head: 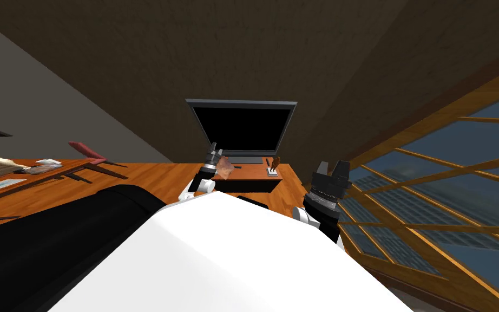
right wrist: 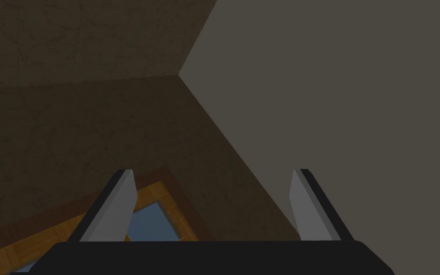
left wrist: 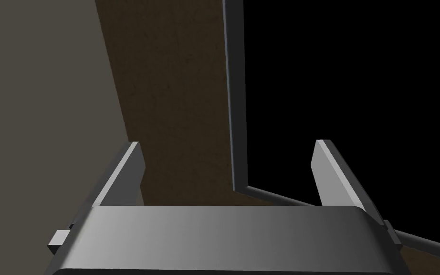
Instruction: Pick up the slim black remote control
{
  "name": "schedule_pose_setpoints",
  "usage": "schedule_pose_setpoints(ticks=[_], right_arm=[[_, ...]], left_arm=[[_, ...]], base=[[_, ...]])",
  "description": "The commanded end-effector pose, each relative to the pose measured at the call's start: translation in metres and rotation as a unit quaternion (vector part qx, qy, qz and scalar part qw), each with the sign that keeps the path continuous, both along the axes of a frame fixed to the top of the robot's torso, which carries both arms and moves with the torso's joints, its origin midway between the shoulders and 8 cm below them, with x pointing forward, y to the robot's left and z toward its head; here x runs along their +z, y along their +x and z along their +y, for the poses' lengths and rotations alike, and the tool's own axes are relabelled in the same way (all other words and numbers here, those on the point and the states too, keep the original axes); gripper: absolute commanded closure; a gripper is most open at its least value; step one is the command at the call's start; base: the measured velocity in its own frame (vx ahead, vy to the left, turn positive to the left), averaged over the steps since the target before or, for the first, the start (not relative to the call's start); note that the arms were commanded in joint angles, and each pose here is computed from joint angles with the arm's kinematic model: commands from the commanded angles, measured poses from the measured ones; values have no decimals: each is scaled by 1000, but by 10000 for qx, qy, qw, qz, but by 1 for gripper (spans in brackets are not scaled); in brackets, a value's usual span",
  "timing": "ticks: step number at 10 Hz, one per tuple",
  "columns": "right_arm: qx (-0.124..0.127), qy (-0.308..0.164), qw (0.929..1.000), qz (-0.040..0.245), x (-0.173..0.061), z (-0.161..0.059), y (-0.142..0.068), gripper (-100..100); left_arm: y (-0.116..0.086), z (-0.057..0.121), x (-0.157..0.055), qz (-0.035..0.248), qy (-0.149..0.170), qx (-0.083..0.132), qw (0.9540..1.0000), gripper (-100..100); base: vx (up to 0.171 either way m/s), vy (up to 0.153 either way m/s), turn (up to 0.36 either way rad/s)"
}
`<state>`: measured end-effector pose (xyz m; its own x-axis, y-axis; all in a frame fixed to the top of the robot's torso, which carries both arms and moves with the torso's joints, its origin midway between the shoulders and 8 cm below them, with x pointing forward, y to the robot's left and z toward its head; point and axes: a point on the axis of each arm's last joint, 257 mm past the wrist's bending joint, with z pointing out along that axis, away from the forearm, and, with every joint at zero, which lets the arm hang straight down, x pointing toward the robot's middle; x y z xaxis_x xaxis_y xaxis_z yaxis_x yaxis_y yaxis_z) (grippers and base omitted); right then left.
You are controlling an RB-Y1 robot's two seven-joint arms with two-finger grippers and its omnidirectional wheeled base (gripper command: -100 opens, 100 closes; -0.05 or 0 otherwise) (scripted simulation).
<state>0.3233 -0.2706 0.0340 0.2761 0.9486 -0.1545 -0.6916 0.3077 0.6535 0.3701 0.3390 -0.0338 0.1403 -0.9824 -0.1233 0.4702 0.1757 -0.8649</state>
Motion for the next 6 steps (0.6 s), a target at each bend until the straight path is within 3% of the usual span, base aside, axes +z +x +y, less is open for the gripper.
schedule_pose_setpoints(ticks=[1, 2, 3, 4, 5, 6], right_arm=[[0, 0, 10000, 0, 0, 0, 0, 0], [1, 0, 10000, -1, 0, 0, 0, 0], [1, 0, 10000, -1, 0, 0, 0, 0], [0, 0, 10000, 0, 0, 0, 0, 0], [1, 0, 10000, -1, 0, 0, 0, 0], [0, 0, 10000, 0, 0, 0, 0, 0]], left_arm=[[9, 18, -27, 443, -25, 94, 9990, -100], [12, 35, -48, 766, -63, 184, 9969, -100], [14, 36, -55, 892, -82, 203, 9958, -100], [15, 56, -78, 1225, -140, 313, 9919, -100], [16, 57, -83, 1311, -154, 330, 9907, -100], [15, 79, -109, 1680, -239, 471, 9844, -100]], base=[[-27, -9, -271], [-38, -19, -430], [-34, -4, -192], [-36, -6, -326], [-25, 1, -180], [-22, -9, -385]])
